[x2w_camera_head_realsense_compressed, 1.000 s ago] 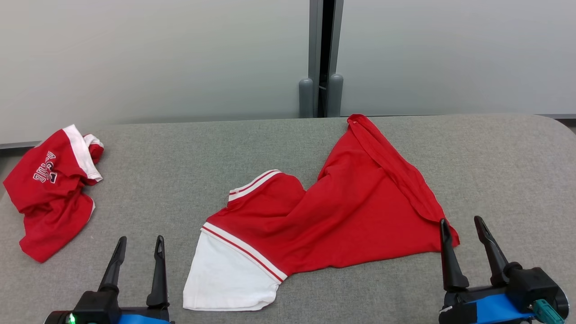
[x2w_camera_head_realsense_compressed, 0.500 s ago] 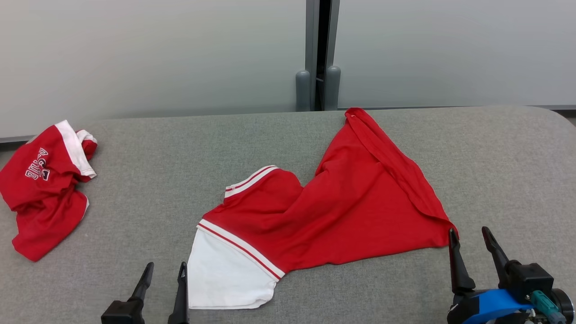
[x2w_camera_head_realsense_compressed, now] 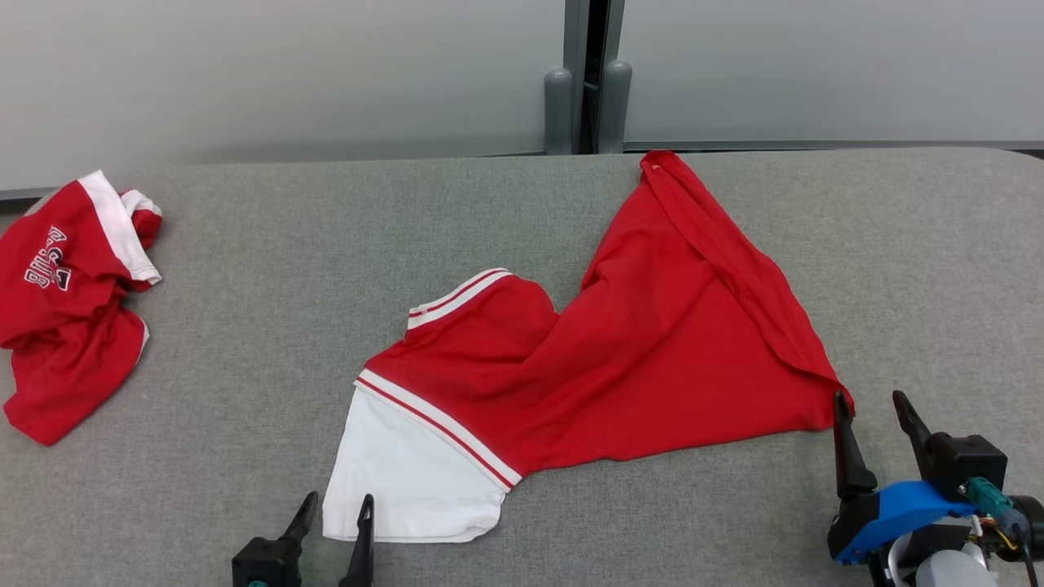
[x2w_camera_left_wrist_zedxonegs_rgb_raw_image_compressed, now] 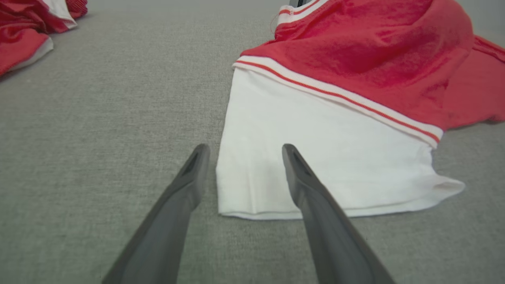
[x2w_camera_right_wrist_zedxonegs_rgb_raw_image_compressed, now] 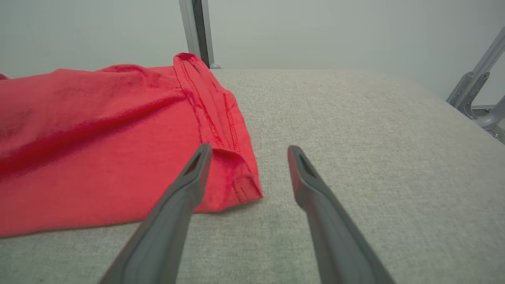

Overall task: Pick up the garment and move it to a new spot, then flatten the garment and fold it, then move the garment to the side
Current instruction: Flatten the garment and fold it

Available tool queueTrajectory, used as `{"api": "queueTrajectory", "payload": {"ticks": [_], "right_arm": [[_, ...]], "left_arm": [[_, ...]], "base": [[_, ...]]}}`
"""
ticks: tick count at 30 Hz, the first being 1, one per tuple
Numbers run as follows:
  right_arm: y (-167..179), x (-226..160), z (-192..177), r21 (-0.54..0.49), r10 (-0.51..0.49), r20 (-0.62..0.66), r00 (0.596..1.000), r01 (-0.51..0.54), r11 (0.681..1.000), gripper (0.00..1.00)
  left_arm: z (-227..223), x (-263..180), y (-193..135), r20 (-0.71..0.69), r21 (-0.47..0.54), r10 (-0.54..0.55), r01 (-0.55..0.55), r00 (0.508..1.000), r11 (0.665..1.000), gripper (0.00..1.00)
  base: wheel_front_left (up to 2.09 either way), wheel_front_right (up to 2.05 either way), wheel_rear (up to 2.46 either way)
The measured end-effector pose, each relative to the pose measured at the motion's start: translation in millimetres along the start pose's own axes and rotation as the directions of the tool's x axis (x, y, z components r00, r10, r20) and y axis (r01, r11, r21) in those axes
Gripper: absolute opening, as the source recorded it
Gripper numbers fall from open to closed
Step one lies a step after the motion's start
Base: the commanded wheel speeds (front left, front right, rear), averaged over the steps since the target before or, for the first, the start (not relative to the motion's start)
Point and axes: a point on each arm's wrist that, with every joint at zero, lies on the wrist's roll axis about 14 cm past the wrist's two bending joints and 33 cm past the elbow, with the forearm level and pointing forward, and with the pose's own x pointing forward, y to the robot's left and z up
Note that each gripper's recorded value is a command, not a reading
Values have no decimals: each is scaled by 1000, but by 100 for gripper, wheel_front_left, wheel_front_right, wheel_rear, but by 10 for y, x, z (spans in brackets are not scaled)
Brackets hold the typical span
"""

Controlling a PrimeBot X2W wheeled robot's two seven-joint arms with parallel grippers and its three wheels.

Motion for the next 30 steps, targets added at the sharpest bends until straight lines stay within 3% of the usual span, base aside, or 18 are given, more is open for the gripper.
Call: {"api": "queueTrajectory", "payload": {"ticks": [23,24,25,26,27,28,29,30], "right_arm": [[11,226,-570,7,3,-208,978,-2,1000,100],[20,226,-583,11,5,-213,977,-2,1000,48],[26,227,-590,16,6,-216,976,-2,1000,6],[43,230,-592,21,9,-217,976,-5,1000,0],[59,234,-587,27,12,-216,976,-7,1000,0],[75,235,-582,33,16,-213,977,-9,999,0],[89,232,-581,39,18,-213,977,-10,999,0],[96,233,-569,41,20,-209,978,-12,999,0]], "left_arm": [[-207,152,-38,-77,-17,-4,3,997,1000,100],[-207,154,-40,-77,-19,-5,3,997,1000,100],[-209,155,-44,-78,-24,-5,3,997,1000,100],[-213,154,-56,-79,-31,-10,8,997,999,94],[-216,153,-61,-80,-35,-12,10,997,999,46],[-217,152,-69,-80,-40,-16,13,997,999,9],[-215,151,-90,-79,-44,-26,22,997,999,0],[-211,151,-100,-78,-49,-30,26,996,998,0]], "base": [[0,0,0],[0,0,0],[0,0,0],[0,0,0],[0,0,0],[0,0,0],[0,0,0],[0,0,0]]}}
